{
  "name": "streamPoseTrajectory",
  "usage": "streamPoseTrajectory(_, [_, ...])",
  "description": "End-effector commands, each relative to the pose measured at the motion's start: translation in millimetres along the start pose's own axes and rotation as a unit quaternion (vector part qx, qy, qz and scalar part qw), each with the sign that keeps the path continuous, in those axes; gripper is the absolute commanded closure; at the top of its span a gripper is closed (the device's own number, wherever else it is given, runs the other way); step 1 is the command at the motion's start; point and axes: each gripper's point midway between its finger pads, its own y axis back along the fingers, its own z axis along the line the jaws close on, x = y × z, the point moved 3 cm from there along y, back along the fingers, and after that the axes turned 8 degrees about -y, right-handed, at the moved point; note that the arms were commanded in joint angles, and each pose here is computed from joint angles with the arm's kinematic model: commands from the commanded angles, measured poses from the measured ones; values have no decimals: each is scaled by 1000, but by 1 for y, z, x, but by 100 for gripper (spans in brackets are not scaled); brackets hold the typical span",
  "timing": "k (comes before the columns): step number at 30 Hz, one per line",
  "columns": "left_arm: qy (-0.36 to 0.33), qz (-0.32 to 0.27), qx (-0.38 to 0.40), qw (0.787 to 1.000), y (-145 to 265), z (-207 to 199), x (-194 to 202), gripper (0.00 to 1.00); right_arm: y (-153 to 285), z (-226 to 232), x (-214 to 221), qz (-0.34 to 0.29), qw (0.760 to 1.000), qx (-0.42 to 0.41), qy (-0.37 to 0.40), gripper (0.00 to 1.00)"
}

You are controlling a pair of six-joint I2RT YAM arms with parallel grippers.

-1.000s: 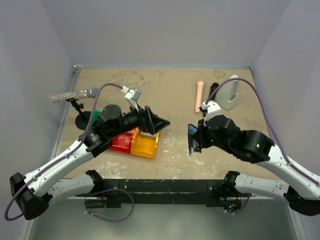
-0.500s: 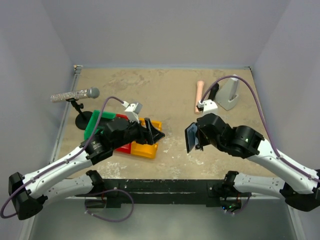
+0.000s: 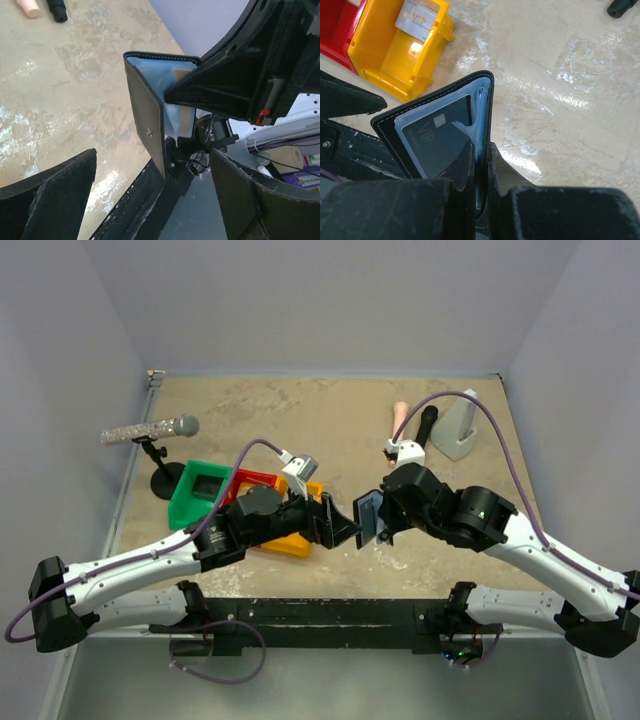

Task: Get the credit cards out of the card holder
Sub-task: Open the card holder at the center of the board.

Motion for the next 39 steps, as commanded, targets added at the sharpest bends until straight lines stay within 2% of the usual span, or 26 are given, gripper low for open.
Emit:
streamPoseTrajectory(1, [-6,-51,16,999,-2,-9,-19,3,5,17,-11,-14,998,-37,-40,100])
streamPoseTrajectory(3, [-7,-47,11,999,-5,-7,-18,11,5,19,-11,-12,998,-44,-42,100])
streamPoseTrajectory(18, [-23,-24,-3,999,-16,0,-8,43,4,30,-8,0,996,-69,-53,100])
streamPoseTrajectory(24, [-27,-19,-4,999,-19,1,-6,59,3,32,-6,5,996,-78,-54,100])
streamPoseTrajectory(25, [-28,-19,-4,999,-18,0,-7,63,3,33,-6,6,996,-78,-53,100])
streamPoseTrajectory(30, [-33,-19,-8,999,-18,1,-8,98,4,32,-4,5,995,-86,-51,100])
streamPoseTrajectory(32, [-37,-20,-11,999,-16,1,-10,100,8,30,-5,1,995,-90,-46,99])
streamPoseTrajectory(35, [-47,-15,-33,998,-9,7,-12,100,20,24,-5,-1,995,-96,-35,61])
streamPoseTrajectory(36, [-52,-13,-45,998,-6,9,-14,100,26,19,-7,-11,995,-96,-30,52])
streamPoseTrajectory(37, [-57,-11,-59,997,-2,12,-16,100,31,15,-8,-19,995,-99,-28,44])
streamPoseTrajectory(39, [-68,-3,-88,994,3,18,-18,100,42,11,-12,-39,992,-114,-22,36])
